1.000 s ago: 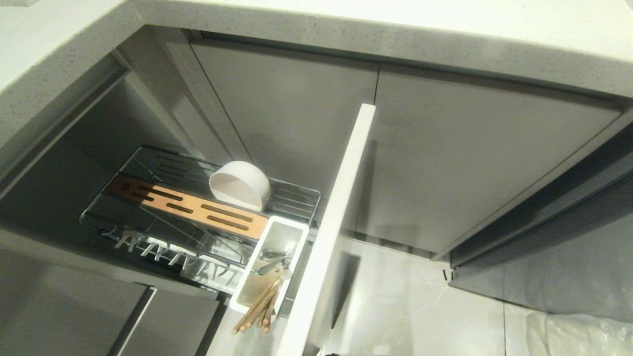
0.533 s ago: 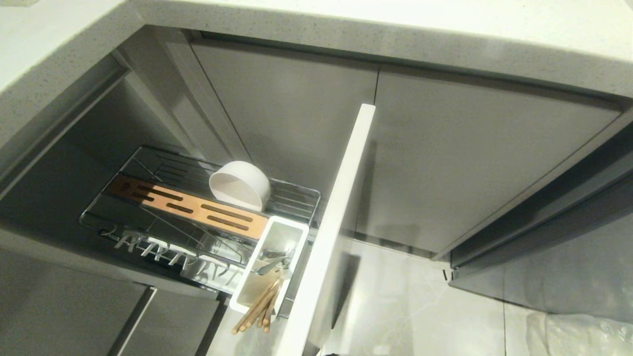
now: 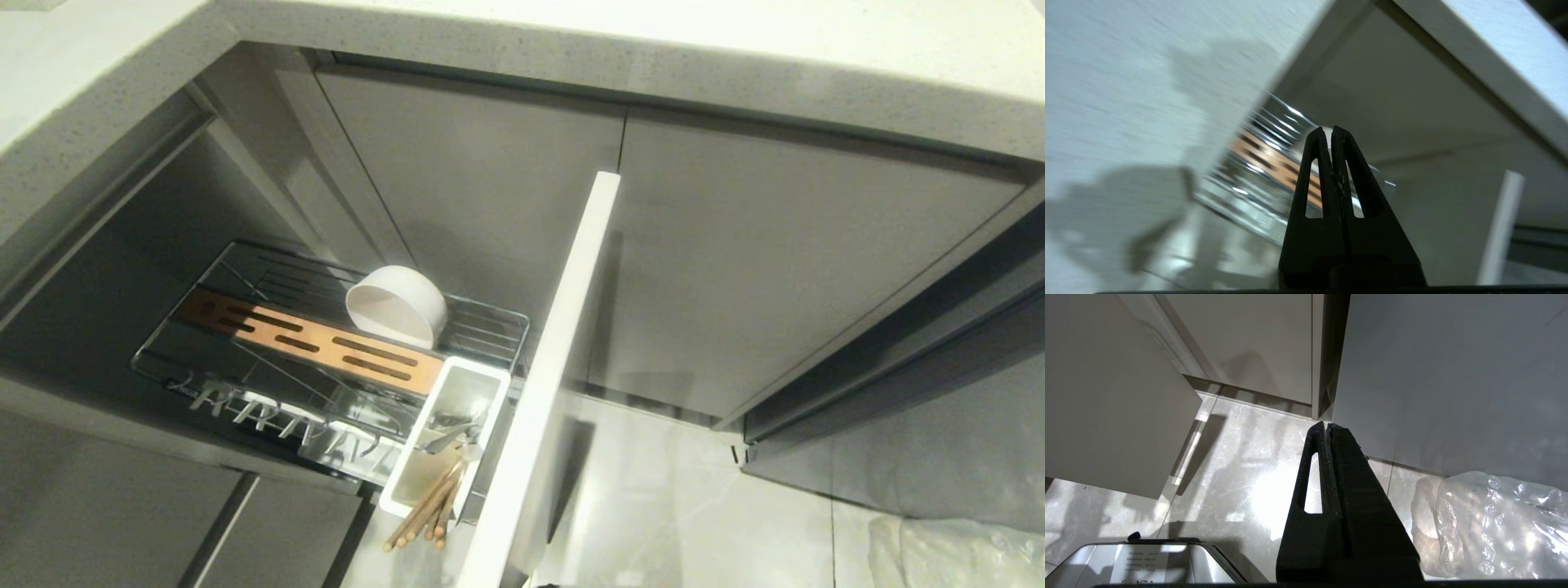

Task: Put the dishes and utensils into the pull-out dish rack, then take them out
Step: Take the bowl out of the cupboard

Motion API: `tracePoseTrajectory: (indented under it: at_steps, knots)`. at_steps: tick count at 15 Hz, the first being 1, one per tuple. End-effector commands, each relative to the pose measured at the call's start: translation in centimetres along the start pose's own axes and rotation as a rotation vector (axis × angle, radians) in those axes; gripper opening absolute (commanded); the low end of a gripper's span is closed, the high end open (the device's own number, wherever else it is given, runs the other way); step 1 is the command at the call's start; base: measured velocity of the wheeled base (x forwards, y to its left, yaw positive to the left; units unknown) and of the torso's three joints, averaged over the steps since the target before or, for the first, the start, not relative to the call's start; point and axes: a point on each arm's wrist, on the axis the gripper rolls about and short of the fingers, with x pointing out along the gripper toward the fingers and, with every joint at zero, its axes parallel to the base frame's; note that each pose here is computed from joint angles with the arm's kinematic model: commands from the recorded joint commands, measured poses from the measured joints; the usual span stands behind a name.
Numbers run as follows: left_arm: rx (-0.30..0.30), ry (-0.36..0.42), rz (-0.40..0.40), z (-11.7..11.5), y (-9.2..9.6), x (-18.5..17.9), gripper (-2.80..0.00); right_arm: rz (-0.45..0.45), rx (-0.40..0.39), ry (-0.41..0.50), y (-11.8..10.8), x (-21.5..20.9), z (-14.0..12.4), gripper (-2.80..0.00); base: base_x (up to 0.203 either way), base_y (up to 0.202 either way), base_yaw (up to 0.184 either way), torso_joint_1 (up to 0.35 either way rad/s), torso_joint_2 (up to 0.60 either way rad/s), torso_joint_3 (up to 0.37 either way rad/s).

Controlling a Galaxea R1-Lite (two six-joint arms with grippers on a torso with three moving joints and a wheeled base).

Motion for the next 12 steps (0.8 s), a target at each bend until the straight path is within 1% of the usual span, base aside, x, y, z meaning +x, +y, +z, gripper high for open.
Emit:
tracePoseTrajectory:
  at_steps: [1,2,3,4,5,6,9,12]
  knots:
    - [-0.144,0.078,-0.076,-0.8,-0.3,0.7,-2.80,0.000,0.000,0.000,0.0,0.0,0.0,-2.80,0.000,0.000,0.000,0.000,0.00,0.000]
    - [-0.247,0.128,-0.072,-1.4,-0.3,1.7,-2.80,0.000,0.000,0.000,0.0,0.0,0.0,-2.80,0.000,0.000,0.000,0.000,0.00,0.000]
    - [-0.301,0.186,-0.050,-2.2,-0.2,2.8,-2.80,0.000,0.000,0.000,0.0,0.0,0.0,-2.80,0.000,0.000,0.000,0.000,0.00,0.000]
    - [-0.314,0.244,0.000,-3.1,0.0,3.5,-2.80,0.000,0.000,0.000,0.0,0.0,0.0,-2.80,0.000,0.000,0.000,0.000,0.00,0.000]
    - [-0.330,0.278,0.038,-3.7,0.1,4.1,-2.80,0.000,0.000,0.000,0.0,0.0,0.0,-2.80,0.000,0.000,0.000,0.000,0.00,0.000]
    - [-0.352,0.312,0.054,-4.3,0.0,4.7,-2.80,0.000,0.000,0.000,0.0,0.0,0.0,-2.80,0.000,0.000,0.000,0.000,0.00,0.000]
    - [-0.361,0.408,0.045,-6.0,-0.5,6.0,-2.80,0.000,0.000,0.000,0.0,0.0,0.0,-2.80,0.000,0.000,0.000,0.000,0.00,0.000]
    - [-0.355,0.410,0.060,-7.0,-0.8,7.5,-2.80,0.000,0.000,0.000,0.0,0.0,0.0,-2.80,0.000,0.000,0.000,0.000,0.00,0.000]
